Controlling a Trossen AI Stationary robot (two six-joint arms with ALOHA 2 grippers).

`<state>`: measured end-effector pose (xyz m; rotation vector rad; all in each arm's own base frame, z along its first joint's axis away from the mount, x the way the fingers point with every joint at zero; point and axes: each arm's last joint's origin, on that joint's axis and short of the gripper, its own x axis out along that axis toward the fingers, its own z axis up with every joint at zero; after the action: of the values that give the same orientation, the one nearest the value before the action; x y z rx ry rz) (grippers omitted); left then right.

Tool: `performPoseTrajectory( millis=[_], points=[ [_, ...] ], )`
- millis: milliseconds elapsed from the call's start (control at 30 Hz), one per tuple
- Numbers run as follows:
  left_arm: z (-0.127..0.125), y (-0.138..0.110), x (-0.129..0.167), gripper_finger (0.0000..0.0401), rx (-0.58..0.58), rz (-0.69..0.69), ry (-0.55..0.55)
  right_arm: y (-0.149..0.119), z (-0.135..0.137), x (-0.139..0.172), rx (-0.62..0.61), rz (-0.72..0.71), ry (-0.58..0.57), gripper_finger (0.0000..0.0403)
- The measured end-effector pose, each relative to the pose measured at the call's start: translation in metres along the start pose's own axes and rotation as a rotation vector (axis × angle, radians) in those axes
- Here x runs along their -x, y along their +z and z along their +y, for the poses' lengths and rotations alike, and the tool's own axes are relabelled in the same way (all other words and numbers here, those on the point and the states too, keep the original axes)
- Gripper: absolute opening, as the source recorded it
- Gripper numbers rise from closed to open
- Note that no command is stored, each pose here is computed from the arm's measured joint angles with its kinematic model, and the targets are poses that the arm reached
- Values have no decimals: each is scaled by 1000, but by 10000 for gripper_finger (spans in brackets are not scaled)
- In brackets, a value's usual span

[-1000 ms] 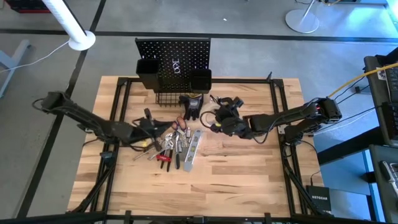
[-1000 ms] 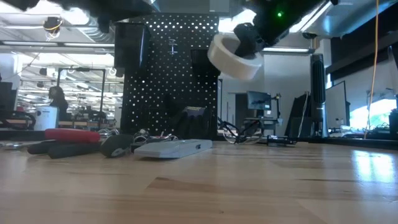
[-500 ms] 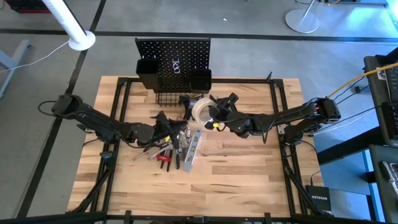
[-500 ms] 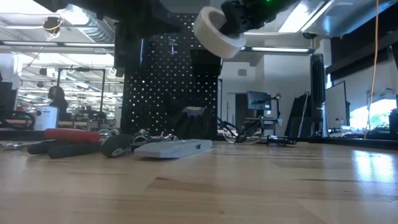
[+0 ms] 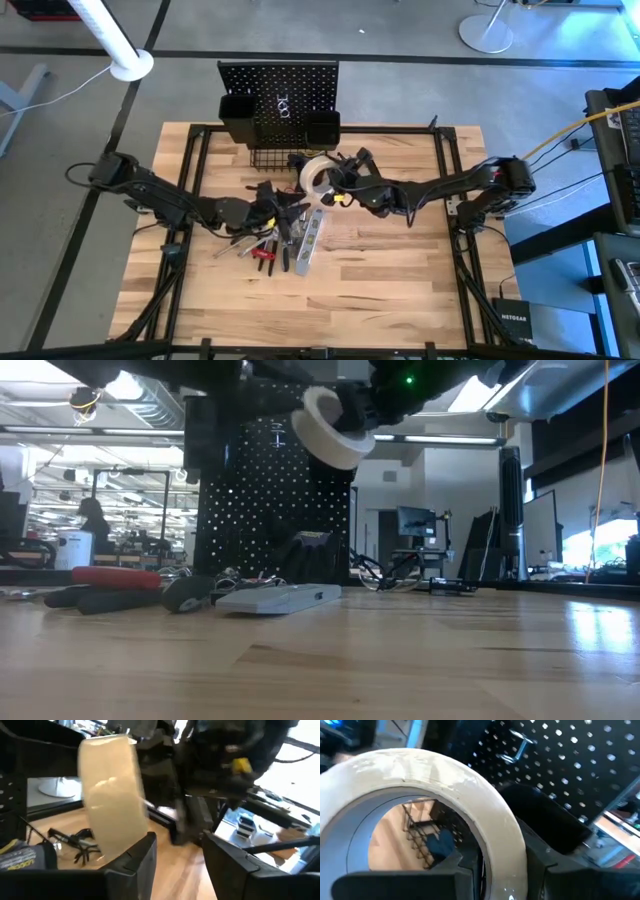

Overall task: Hang tools onto peg board
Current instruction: Put the masking tape into the wire basket on the pegboard

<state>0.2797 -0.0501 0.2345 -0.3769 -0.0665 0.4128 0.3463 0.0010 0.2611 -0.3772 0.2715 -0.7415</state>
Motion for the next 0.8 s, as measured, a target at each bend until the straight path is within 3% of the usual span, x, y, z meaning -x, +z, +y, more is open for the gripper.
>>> performPoseTrajectory(
  millis=[267, 400, 533, 800],
  points=[
    [16, -6, -6, 150, -60, 5, 205, 1, 7, 5, 11, 6, -5, 91],
    [16, -5, -6, 150, -91, -12, 238, 3, 10, 9, 2, -5, 10, 91],
    [16, -5, -5, 151, -72, -10, 231, 3, 11, 9, 9, 4, -1, 91],
    [-2, -8, 5, 151, -83, 5, 86, 1, 5, 4, 27, 17, -3, 90]
  ],
)
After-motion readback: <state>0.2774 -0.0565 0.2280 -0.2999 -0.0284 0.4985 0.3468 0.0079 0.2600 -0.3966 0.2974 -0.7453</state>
